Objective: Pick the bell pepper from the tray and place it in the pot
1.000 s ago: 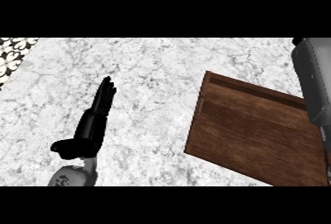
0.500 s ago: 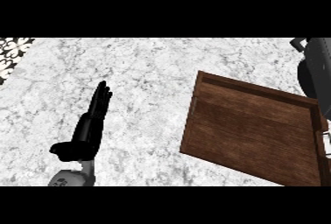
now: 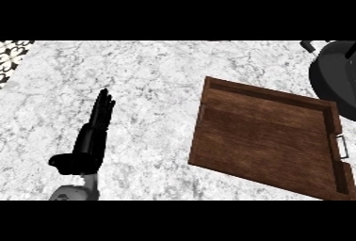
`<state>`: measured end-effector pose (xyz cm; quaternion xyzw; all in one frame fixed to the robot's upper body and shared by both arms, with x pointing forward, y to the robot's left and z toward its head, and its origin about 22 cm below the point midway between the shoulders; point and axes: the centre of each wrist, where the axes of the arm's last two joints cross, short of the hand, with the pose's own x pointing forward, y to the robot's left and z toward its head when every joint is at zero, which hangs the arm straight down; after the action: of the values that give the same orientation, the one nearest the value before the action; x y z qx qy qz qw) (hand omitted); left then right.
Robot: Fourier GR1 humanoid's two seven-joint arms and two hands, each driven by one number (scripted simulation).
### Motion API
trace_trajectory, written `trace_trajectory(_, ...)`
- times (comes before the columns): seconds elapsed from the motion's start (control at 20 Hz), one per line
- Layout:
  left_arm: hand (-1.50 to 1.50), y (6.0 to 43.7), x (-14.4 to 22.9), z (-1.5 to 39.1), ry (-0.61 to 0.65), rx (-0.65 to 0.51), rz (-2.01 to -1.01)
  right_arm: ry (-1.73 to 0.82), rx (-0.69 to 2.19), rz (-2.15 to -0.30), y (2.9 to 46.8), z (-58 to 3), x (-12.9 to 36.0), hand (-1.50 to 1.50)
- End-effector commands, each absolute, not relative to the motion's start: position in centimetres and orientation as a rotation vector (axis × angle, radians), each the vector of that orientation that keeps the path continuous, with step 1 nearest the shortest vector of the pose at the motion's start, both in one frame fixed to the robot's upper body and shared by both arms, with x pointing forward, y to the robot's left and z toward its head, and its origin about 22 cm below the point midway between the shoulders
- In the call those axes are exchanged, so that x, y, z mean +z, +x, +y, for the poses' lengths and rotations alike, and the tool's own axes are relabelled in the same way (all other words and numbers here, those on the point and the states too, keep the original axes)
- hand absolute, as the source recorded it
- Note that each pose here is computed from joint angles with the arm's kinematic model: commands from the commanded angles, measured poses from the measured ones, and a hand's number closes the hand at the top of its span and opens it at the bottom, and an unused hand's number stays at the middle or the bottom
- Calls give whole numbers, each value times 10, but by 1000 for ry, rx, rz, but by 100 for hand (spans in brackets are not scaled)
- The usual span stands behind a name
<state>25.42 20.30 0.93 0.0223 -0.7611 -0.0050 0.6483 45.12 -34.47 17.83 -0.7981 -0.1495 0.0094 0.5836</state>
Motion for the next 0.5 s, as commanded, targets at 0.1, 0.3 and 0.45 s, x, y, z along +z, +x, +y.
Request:
trace_trajectory(0.1,0,261,14,225,71,-1,-1734,-1750,-176,-329,439,-370,149,150)
trace_trajectory(0.3,0,248,1,215,66,12,-1710,-1666,-152,-294,424,-387,111,150)
trace_trajectory(0.45,0,260,21,208,55,11,-1746,-1626,-176,-231,408,-408,94,150)
